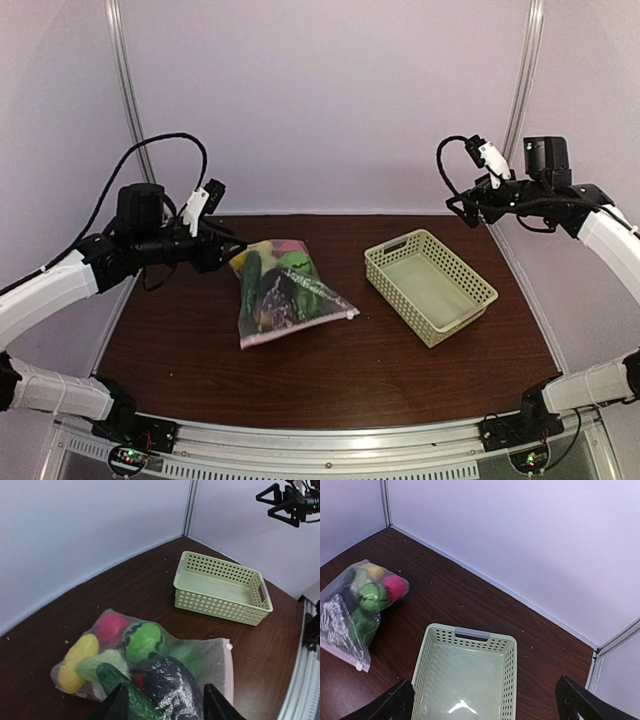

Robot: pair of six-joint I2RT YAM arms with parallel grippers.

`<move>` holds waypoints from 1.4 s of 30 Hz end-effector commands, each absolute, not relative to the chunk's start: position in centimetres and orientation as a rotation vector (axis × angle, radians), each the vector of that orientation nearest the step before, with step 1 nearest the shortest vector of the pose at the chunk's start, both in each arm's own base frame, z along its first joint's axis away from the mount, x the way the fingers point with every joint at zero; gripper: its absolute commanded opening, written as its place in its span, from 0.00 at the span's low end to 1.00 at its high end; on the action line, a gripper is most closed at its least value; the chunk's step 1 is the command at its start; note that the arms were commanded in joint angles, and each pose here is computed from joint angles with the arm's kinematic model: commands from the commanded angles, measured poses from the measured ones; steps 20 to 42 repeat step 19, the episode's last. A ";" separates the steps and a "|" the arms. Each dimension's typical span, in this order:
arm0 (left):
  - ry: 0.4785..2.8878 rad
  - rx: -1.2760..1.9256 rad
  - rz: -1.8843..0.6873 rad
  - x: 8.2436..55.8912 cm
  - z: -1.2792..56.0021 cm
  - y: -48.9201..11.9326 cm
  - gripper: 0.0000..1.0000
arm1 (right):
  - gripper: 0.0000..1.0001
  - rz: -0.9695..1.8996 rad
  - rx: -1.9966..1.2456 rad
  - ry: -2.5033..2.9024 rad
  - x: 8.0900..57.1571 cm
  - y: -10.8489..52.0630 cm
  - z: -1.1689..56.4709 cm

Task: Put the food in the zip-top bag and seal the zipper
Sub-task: Place the zipper food storage bag at the center of the board, then reset both arms

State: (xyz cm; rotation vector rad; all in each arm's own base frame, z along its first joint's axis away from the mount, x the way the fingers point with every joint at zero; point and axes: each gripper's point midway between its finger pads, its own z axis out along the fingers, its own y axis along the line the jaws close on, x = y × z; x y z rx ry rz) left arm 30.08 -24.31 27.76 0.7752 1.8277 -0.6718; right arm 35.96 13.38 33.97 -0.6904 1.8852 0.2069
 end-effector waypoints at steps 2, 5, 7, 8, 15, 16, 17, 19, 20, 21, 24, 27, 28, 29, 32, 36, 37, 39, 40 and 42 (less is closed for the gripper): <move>1.781 0.685 -0.616 26.9 30.3 -21.0 0.70 | 1.00 0.171 -0.544 1.875 36.3 11.6 35.0; 1.729 0.584 -0.482 27.8 33.5 -18.8 0.94 | 1.00 0.184 -0.470 1.852 36.0 10.7 36.0; 1.752 0.484 -0.351 29.4 35.0 -16.8 0.98 | 1.00 0.173 -0.405 1.828 35.8 9.6 37.5; 1.773 0.428 -0.282 30.3 35.6 -15.8 0.98 | 1.00 0.150 -0.362 1.816 35.8 8.7 38.2; 1.808 0.248 0.005 33.9 40.9 -12.2 0.98 | 1.00 -0.098 -0.076 1.680 34.5 2.7 44.0; 1.782 0.250 0.016 34.1 41.5 -12.2 0.98 | 1.00 -0.103 -0.073 1.672 34.4 2.6 44.3; 1.762 0.256 0.017 34.3 41.9 -12.3 0.98 | 1.00 -0.093 -0.083 1.673 34.2 2.7 44.3; 1.737 0.268 -0.004 34.5 42.0 -12.8 0.98 | 1.00 -0.074 -0.103 1.673 34.1 3.1 43.7; 1.737 0.268 -0.004 34.5 42.0 -12.8 0.98 | 1.00 -0.074 -0.103 1.673 34.1 3.1 43.7; 1.737 0.268 -0.004 34.5 42.0 -12.8 0.98 | 1.00 -0.074 -0.103 1.673 34.1 3.1 43.7; 1.737 0.268 -0.004 34.5 42.0 -12.8 0.98 | 1.00 -0.074 -0.103 1.673 34.1 3.1 43.7; 1.737 0.268 -0.004 34.5 42.0 -12.8 0.98 | 1.00 -0.074 -0.103 1.673 34.1 3.1 43.7; 1.737 0.268 -0.004 34.5 42.0 -12.8 0.98 | 1.00 -0.074 -0.103 1.673 34.1 3.1 43.7; 1.737 0.268 -0.004 34.5 42.0 -12.8 0.98 | 1.00 -0.074 -0.103 1.673 34.1 3.1 43.7; 1.737 0.268 -0.004 34.5 42.0 -12.8 0.98 | 1.00 -0.074 -0.103 1.673 34.1 3.1 43.7; 1.737 0.268 -0.004 34.5 42.0 -12.8 0.98 | 1.00 -0.074 -0.103 1.673 34.1 3.1 43.7; 1.737 0.268 -0.004 34.5 42.0 -12.8 0.98 | 1.00 -0.074 -0.103 1.673 34.1 3.1 43.7; 1.737 0.268 -0.004 34.5 42.0 -12.8 0.98 | 1.00 -0.074 -0.103 1.673 34.1 3.1 43.7; 1.737 0.268 -0.004 34.5 42.0 -12.8 0.98 | 1.00 -0.074 -0.103 1.673 34.1 3.1 43.7; 1.737 0.268 -0.004 34.5 42.0 -12.8 0.98 | 1.00 -0.074 -0.103 1.673 34.1 3.1 43.7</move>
